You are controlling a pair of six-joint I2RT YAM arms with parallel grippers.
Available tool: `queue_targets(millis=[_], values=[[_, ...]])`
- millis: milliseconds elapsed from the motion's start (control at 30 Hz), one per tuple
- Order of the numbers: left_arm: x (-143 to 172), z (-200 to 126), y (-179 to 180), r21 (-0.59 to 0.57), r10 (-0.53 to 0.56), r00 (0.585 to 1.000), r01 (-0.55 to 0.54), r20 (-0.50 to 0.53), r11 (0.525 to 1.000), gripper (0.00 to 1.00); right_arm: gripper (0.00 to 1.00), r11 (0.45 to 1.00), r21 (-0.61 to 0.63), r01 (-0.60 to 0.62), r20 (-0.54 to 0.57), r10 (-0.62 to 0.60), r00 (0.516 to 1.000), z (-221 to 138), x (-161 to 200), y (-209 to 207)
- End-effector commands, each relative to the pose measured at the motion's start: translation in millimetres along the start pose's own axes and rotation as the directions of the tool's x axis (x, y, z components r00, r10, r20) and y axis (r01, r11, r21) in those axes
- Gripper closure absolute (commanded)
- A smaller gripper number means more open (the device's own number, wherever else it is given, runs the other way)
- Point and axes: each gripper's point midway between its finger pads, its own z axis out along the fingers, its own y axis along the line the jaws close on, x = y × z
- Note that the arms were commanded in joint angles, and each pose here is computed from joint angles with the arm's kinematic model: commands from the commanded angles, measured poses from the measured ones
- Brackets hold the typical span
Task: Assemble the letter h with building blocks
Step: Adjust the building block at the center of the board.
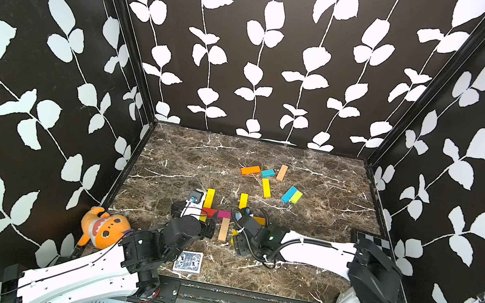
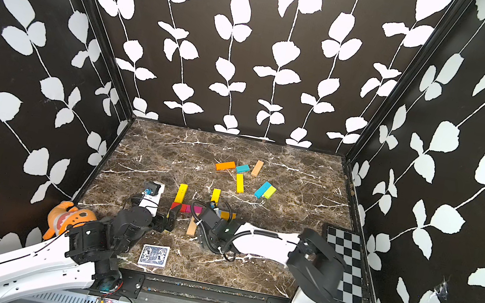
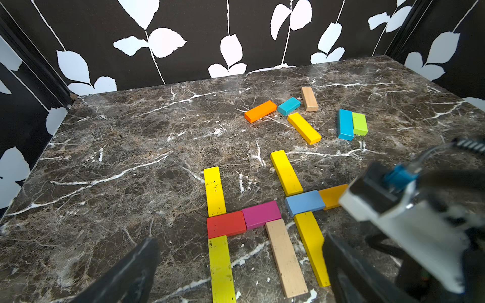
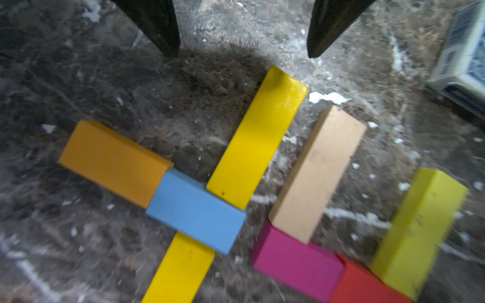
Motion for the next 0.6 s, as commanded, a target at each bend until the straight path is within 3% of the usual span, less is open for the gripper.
queue_targets(millis=[0, 100, 267, 400, 567], values=[[1, -2, 4, -0.014, 0.008, 1.000, -0.008, 0.002, 1.000, 0.01, 0.20, 0.997, -0.065, -0.051, 0.094, 0.057, 0.994, -14, -47, -2], [-1, -3, 4, -0.010, -0.001, 1.000, 0.001, 0.007, 1.000, 0.01, 0.19, 0.979, -0.155, -0.132, 0.114, 0.151, 0.982, -15, -82, -3], [-3, -4, 4, -0.007, -0.005, 1.000, 0.005, 0.001, 1.000, 0.01, 0.19, 0.953, -0.183, -0.243, 0.087, 0.262, 0.961, 7, -116, -18], [-4, -5, 3, -0.003, -0.013, 1.000, 0.013, -0.002, 1.000, 0.01, 0.19, 0.916, -0.227, -0.332, 0.049, 0.351, 0.935, 31, -129, -30], [-5, -4, 1, -0.001, -0.019, 1.000, 0.019, -0.005, 1.000, 0.01, 0.19, 0.919, -0.207, -0.334, 0.028, 0.347, 0.937, 48, -135, -31]])
